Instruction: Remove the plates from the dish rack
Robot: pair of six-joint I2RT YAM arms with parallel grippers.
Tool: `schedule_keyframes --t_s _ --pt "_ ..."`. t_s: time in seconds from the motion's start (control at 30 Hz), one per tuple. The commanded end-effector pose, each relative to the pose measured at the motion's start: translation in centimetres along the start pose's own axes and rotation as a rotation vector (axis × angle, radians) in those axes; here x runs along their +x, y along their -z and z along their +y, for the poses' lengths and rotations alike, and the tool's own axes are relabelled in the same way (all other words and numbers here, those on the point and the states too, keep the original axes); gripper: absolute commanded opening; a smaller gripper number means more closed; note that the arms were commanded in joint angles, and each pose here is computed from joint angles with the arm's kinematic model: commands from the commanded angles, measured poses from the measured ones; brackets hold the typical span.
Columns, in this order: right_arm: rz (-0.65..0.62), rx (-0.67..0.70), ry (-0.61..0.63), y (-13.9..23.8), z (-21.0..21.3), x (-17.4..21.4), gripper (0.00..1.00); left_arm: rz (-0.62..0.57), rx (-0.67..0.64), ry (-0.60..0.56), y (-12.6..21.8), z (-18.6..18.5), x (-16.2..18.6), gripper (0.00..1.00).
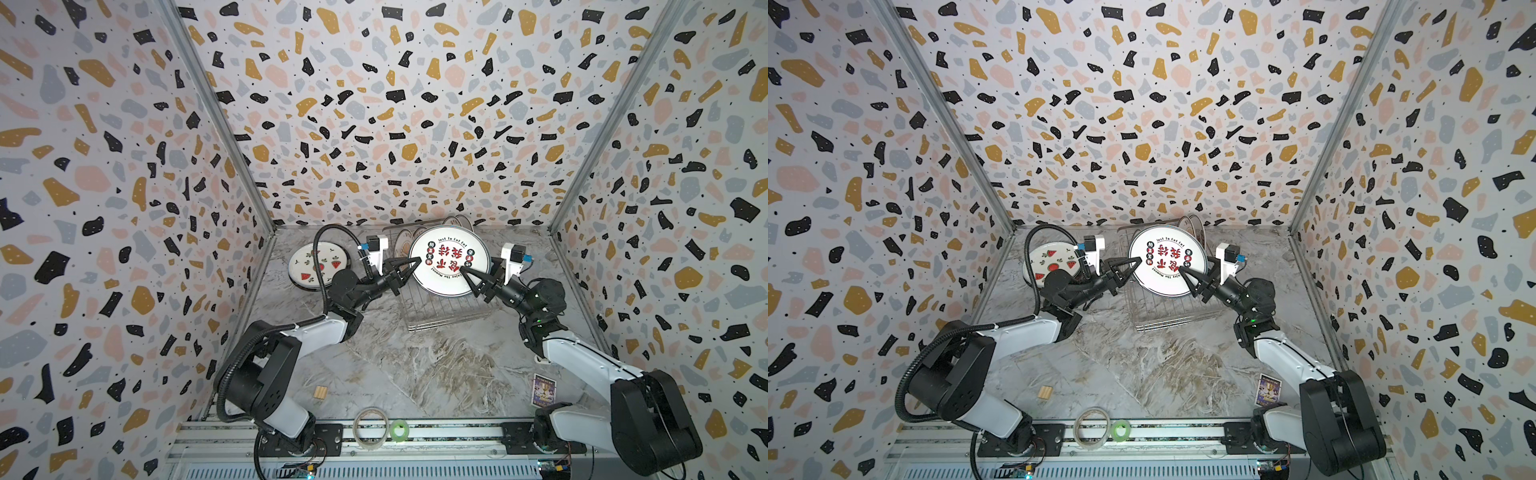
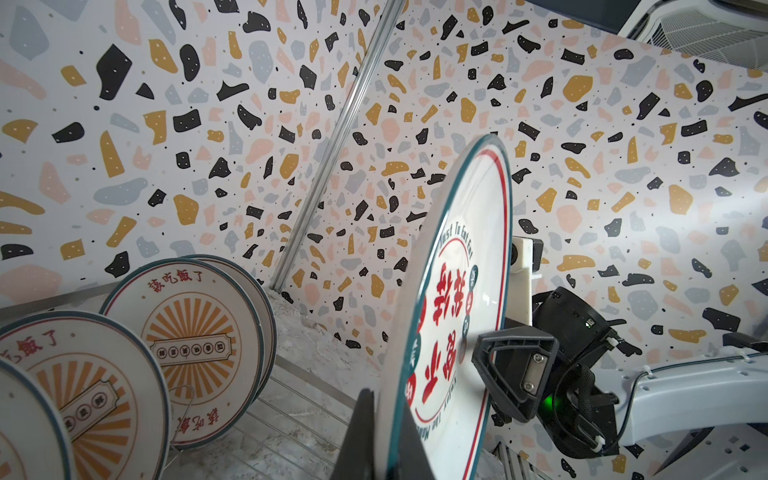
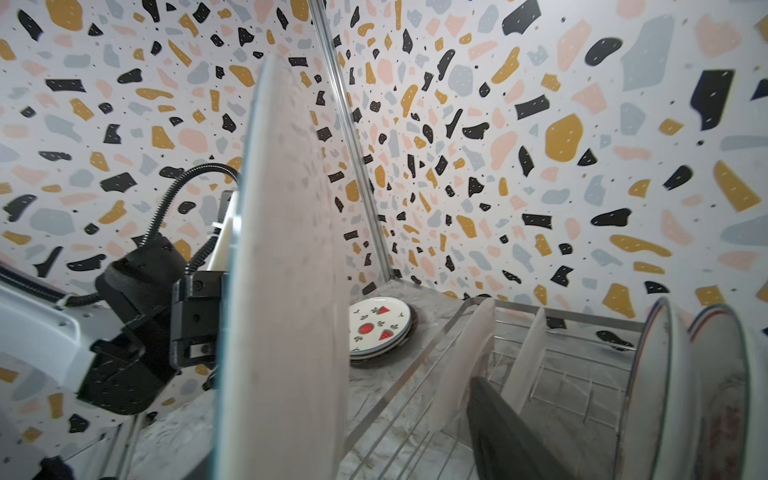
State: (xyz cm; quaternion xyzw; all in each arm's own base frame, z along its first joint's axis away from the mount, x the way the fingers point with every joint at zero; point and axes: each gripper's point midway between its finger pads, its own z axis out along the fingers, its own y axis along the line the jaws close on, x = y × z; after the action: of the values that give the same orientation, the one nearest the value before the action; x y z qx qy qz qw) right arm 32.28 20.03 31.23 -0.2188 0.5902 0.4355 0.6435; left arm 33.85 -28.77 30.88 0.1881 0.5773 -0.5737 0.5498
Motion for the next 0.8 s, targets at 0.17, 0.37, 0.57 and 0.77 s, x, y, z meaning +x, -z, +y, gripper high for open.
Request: schedule_keyframes --t_s 0.17,0.37,0.57,0.77 --pt "-0.055 0.055 0.031 0.1 -0.1 -2.3 0.99 -0.117 0.054 -0.024 1.1 -1.6 -3.3 0.0" --pt "-0.105 0.139 0.015 0.6 -1.3 -3.2 0.99 -0.129 -0.056 0.038 1.7 1.4 -3.8 0.0" --pt "-0.096 0.146 -0.002 0.2 -1.9 -2.8 0.99 -0.165 -0.071 0.104 2.8 2.4 -4.4 0.0" --pt "-0.077 0.177 -0.021 -0.3 -2.8 -2.6 0.99 -0.22 -0.144 0.133 4.7 4.1 -5.1 0.0"
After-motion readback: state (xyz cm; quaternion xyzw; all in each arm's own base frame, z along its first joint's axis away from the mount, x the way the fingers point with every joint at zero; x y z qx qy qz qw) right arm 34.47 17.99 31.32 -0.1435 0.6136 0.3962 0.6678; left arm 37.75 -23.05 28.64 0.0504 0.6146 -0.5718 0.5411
